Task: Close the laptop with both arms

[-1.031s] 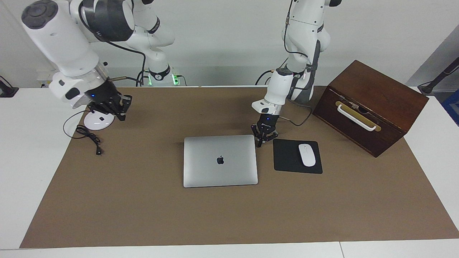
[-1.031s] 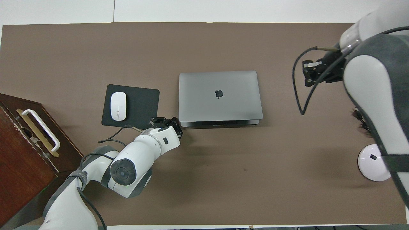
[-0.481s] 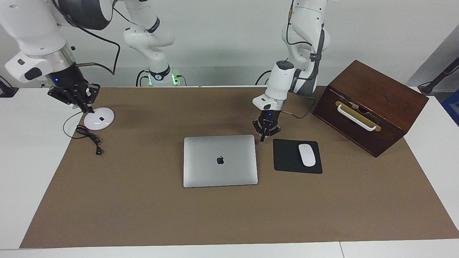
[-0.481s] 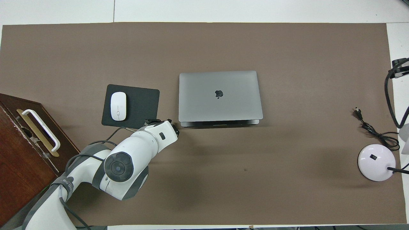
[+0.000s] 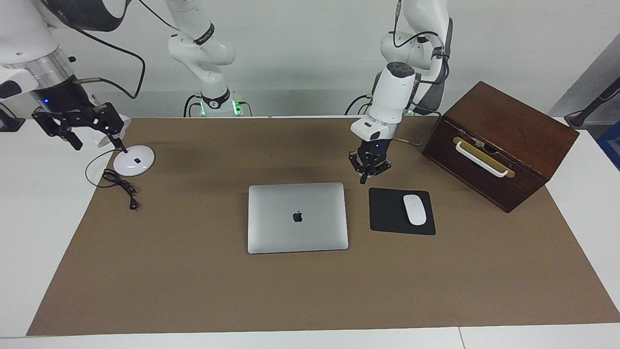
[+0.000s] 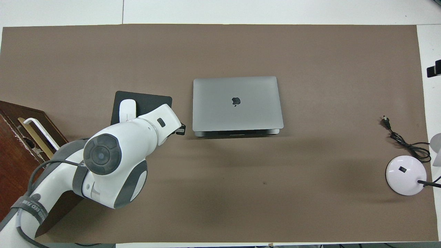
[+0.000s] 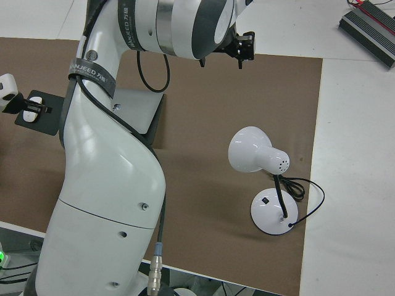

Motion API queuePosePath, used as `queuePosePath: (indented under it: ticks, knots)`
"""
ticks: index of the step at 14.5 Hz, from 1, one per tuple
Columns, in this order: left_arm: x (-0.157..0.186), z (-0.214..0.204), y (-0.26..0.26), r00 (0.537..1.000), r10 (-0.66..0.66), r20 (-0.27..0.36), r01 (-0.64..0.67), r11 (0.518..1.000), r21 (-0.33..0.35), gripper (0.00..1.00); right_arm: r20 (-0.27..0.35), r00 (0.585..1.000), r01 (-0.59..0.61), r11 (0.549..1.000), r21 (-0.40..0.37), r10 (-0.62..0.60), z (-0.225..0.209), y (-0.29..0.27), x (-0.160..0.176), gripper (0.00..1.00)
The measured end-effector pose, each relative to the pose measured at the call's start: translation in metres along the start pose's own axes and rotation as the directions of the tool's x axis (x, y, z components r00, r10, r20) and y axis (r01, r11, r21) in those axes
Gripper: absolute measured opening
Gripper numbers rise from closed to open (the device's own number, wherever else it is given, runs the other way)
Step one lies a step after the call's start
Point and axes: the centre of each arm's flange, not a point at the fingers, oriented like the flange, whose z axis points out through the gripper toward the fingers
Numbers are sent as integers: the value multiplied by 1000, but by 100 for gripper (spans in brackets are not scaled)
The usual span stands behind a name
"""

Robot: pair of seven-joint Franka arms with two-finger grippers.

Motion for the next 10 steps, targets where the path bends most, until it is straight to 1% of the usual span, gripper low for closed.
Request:
queuePosePath:
  ticks: [3, 8, 10]
  knots:
    - [20, -34, -32, 998, -62, 24, 62, 998, 21, 1, -1, 1000, -26, 1000, 6, 26, -5, -16, -3, 100]
    - [34, -91, -77, 988, -146, 48, 144, 988, 46, 1, -1, 1000, -16, 1000, 9, 16, -8, -29, -4, 100]
    - [40, -107, -88, 985, -166, 43, 164, 985, 51, 1, -2, 1000, -16, 1000, 8, 16, -8, -29, -4, 100]
